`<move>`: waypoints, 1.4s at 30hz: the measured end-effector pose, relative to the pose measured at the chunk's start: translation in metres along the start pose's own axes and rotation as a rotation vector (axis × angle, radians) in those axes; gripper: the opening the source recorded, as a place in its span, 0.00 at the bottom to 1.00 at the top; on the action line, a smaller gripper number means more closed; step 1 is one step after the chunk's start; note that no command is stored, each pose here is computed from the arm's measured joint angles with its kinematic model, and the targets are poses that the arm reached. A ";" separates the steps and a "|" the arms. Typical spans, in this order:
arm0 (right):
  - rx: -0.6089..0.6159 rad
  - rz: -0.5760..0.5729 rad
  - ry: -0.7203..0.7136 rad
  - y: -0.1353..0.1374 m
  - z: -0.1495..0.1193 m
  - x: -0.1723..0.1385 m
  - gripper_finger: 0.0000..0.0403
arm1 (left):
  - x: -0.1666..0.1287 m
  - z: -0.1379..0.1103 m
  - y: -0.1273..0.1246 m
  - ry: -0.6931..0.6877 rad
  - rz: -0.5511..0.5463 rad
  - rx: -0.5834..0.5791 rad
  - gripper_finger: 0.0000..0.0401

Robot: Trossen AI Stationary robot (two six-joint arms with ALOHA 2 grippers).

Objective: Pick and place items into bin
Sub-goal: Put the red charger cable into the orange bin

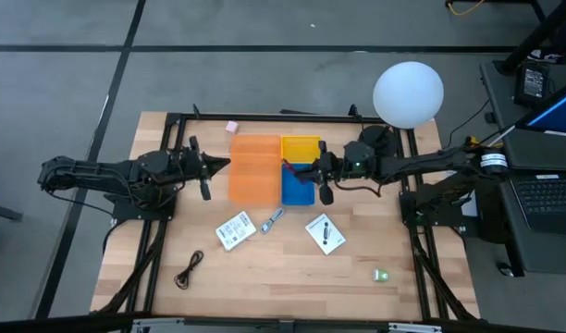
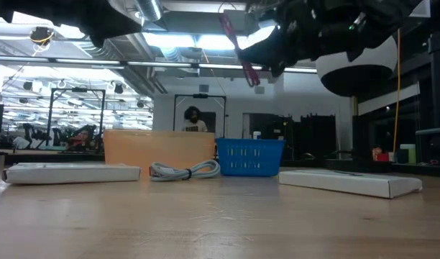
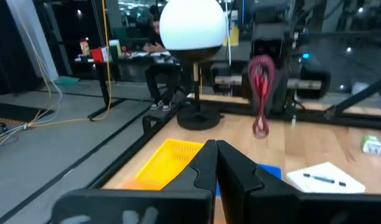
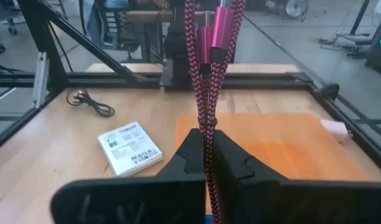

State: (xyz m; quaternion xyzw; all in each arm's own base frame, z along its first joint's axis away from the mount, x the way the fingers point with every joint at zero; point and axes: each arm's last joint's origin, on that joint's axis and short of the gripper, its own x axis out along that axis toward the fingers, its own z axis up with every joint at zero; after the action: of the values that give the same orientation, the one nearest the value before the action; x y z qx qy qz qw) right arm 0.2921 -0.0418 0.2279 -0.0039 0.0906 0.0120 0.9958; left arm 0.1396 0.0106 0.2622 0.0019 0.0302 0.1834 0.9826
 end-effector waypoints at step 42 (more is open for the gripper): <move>-0.098 0.124 -0.176 0.015 0.010 0.018 0.00 | 0.140 0.002 -0.051 -0.030 -0.302 0.056 0.39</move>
State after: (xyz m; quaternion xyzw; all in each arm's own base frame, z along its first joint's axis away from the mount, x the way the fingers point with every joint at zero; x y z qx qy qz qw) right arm 0.3117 -0.0265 0.2346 -0.0461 0.0024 0.0782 0.9959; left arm 0.2878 0.0137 0.2548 0.0277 0.0205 0.0326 0.9989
